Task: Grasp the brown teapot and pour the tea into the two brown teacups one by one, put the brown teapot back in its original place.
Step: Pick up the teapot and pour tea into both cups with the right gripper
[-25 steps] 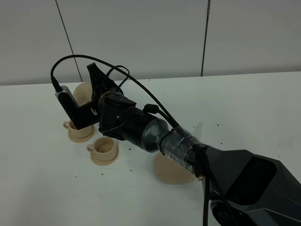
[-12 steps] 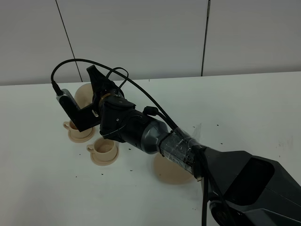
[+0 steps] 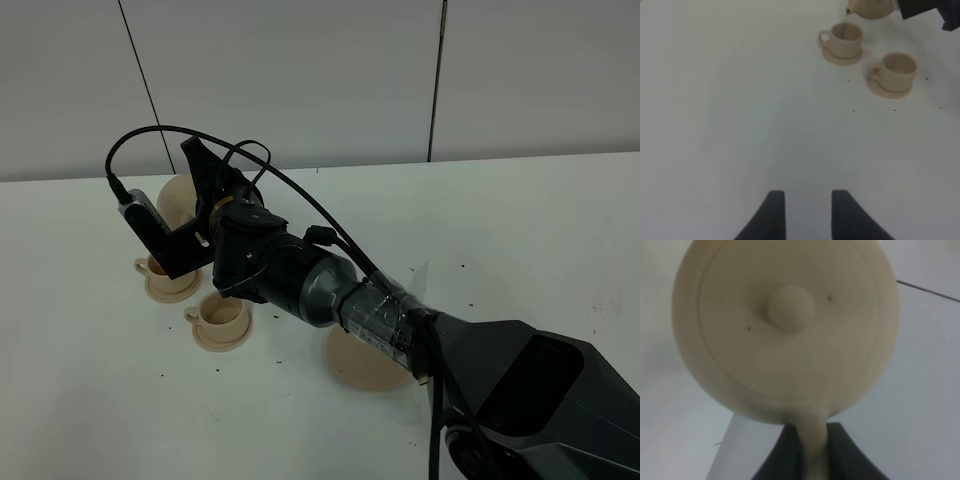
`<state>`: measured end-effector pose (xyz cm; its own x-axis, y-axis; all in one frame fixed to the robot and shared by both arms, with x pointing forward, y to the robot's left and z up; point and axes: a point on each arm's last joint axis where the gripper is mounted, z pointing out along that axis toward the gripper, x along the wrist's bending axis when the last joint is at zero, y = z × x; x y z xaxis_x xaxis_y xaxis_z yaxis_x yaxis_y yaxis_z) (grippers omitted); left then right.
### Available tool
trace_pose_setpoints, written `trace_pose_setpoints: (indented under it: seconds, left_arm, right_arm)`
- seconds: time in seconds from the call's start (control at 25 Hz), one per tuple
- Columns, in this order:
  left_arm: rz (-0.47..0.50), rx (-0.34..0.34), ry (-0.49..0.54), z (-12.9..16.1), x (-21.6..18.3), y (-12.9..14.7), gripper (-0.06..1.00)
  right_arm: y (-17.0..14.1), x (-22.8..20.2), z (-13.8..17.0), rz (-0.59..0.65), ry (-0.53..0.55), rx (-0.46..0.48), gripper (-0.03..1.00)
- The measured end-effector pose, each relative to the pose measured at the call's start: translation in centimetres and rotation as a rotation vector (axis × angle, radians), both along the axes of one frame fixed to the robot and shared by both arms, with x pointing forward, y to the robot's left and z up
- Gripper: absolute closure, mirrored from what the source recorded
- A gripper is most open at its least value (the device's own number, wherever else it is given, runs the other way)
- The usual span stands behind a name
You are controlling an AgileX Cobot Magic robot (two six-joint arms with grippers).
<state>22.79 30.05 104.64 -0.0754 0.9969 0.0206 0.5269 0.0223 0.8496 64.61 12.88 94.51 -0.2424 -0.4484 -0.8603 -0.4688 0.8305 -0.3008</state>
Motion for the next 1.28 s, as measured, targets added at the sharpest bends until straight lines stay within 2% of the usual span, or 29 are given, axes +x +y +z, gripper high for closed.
trace_pose_setpoints:
  seconds: [1.28]
  left_arm:
    - [0.000, -0.001, 0.000, 0.0, 0.0, 0.0, 0.65]
  right_arm:
    - [0.3, 0.2, -0.6, 0.055, -0.086, -0.081, 0.87]
